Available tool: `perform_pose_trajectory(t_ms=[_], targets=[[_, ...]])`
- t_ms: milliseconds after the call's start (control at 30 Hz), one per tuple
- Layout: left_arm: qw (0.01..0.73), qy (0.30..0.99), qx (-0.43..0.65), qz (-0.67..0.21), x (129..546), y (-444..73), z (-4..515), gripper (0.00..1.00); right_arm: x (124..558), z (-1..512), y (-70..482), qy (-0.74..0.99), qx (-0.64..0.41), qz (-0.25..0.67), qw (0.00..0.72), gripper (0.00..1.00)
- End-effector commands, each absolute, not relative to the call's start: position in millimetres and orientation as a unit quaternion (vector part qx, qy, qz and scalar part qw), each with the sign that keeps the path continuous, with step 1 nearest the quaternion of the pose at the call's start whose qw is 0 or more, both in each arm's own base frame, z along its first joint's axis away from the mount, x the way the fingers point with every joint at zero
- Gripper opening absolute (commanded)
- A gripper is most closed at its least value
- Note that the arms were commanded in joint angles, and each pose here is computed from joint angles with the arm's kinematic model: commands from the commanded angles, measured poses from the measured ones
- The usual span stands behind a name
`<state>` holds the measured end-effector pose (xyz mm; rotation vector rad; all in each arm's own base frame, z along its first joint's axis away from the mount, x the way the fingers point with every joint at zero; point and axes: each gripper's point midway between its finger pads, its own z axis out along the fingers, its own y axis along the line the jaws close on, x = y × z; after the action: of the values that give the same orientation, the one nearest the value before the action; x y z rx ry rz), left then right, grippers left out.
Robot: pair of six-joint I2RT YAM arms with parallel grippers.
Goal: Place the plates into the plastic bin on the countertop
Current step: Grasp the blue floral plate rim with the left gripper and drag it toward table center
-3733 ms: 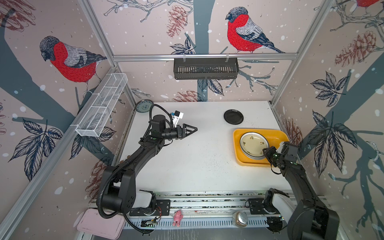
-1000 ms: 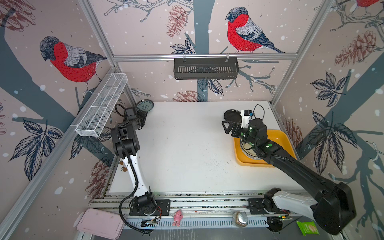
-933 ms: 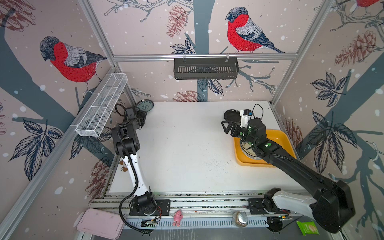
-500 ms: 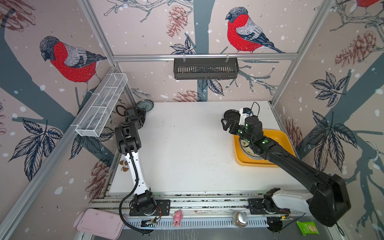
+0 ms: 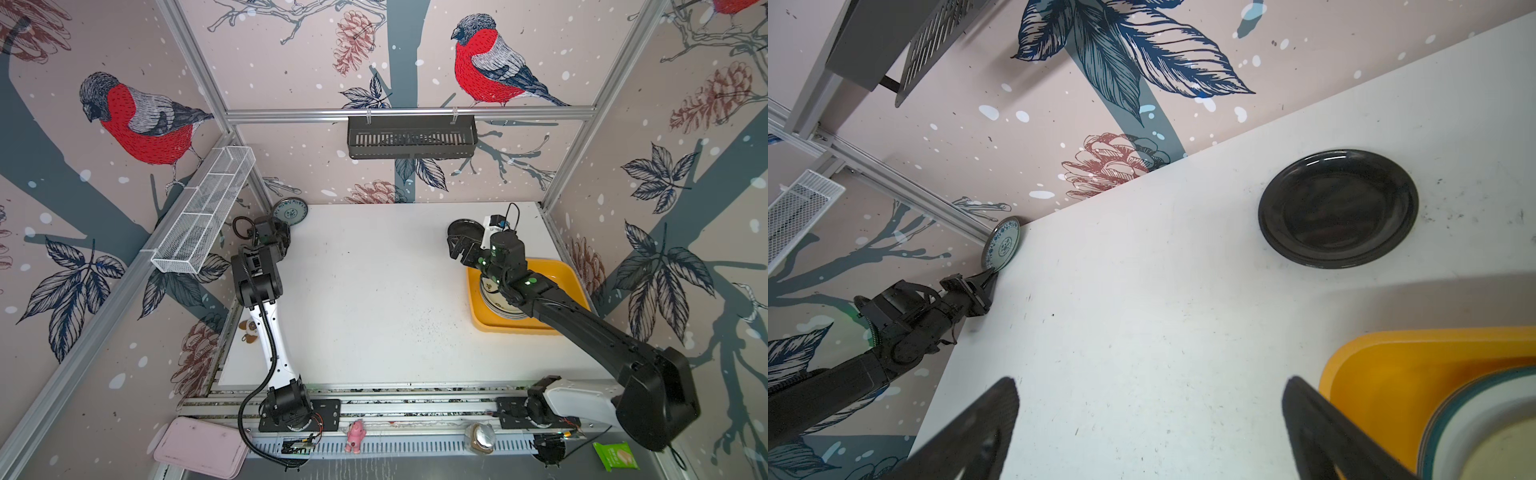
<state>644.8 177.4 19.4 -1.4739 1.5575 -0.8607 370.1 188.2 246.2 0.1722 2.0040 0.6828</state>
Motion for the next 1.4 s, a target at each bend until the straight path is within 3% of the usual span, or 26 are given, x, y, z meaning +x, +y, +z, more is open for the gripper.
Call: perform_pose_trajectory(t_ms=[0,233,467,767,867,1167,1367], targets=[[0.306,0.638,-0.651,-0.274,603.7,173.4,-52.9,0.11,374.4,245.8,181.4,0.821,0.084,0.278,0.492,1.00],[0.315,0.634,-0.646,-0.287,602.5,171.2,-47.1,0.00,374.9,241.8,169.5,0.819,0.098,0.277,0.493,1.00],[0.336,0.637,-0.618,-0.315,604.3,164.5,-21.8,0.00,365.5,242.3,158.9,0.816,0.109,0.272,0.499,1.00],[0.344,0.670,-0.563,-0.340,578.2,138.8,25.7,0.00,334.0,235.8,99.6,0.795,0.215,0.223,0.521,1.00],[0.339,0.690,-0.535,-0.351,564.4,123.1,41.1,0.00,320.3,226.0,81.0,0.797,0.248,0.195,0.514,1.00],[0.313,0.742,-0.459,-0.374,517.8,61.9,71.8,0.00,293.0,228.1,81.3,0.782,0.249,0.240,0.519,1.00],[0.290,0.771,-0.393,-0.408,510.8,-8.3,93.1,0.00,277.7,229.4,78.2,0.777,0.246,0.253,0.522,1.00]])
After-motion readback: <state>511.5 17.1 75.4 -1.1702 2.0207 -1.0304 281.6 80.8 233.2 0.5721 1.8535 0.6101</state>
